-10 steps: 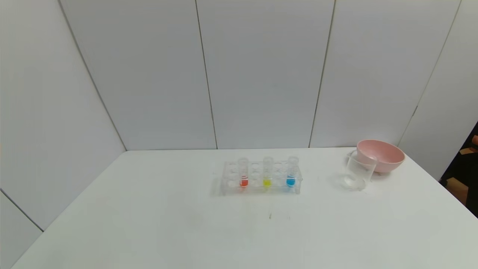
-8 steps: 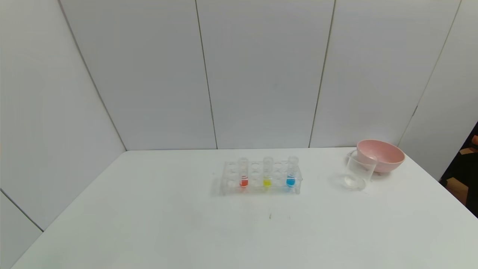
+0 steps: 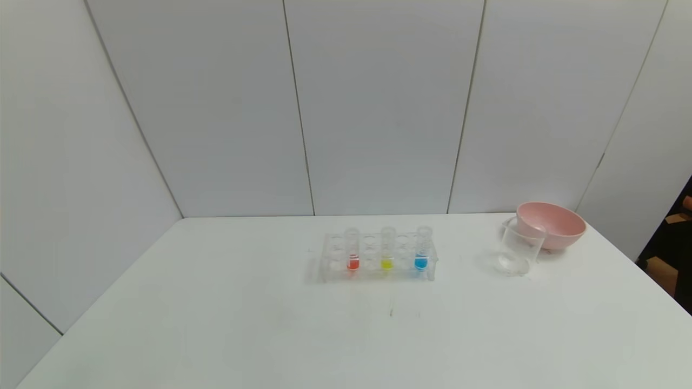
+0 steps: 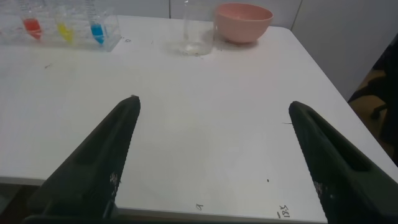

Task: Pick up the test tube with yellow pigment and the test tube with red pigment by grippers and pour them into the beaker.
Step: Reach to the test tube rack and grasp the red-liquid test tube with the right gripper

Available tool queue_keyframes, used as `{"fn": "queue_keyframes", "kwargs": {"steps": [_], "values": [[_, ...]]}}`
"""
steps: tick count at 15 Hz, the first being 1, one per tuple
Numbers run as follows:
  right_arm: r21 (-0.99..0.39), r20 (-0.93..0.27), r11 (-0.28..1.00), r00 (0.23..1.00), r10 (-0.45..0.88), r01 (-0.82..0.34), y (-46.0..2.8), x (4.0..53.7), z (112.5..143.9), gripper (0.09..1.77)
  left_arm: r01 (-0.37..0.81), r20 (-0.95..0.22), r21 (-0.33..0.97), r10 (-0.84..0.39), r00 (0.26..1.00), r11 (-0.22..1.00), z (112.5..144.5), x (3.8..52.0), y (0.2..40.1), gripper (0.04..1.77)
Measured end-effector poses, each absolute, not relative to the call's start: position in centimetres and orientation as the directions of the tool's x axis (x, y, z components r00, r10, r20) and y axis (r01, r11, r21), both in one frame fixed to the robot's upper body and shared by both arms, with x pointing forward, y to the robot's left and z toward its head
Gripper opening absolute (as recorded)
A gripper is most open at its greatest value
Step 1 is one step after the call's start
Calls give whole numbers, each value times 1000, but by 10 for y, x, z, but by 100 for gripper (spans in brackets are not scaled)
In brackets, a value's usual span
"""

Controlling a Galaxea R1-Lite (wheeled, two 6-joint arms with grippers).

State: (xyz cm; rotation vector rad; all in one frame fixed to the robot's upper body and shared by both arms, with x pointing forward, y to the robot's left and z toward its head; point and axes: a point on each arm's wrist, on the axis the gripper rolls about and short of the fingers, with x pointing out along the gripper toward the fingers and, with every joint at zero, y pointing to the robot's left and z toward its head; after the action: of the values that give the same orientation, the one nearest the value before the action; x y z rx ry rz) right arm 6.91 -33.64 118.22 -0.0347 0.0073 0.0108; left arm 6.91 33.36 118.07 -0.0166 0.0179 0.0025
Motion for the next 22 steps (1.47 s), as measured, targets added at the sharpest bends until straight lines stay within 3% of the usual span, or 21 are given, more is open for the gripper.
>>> {"fn": "queue_keyframes", "kwargs": {"steps": [22], "values": [[-26,0,1000,1000,9,-9,-336,69,1183,171,-3,-17,-17,3,1000,1000,1181,69,334,172]]}}
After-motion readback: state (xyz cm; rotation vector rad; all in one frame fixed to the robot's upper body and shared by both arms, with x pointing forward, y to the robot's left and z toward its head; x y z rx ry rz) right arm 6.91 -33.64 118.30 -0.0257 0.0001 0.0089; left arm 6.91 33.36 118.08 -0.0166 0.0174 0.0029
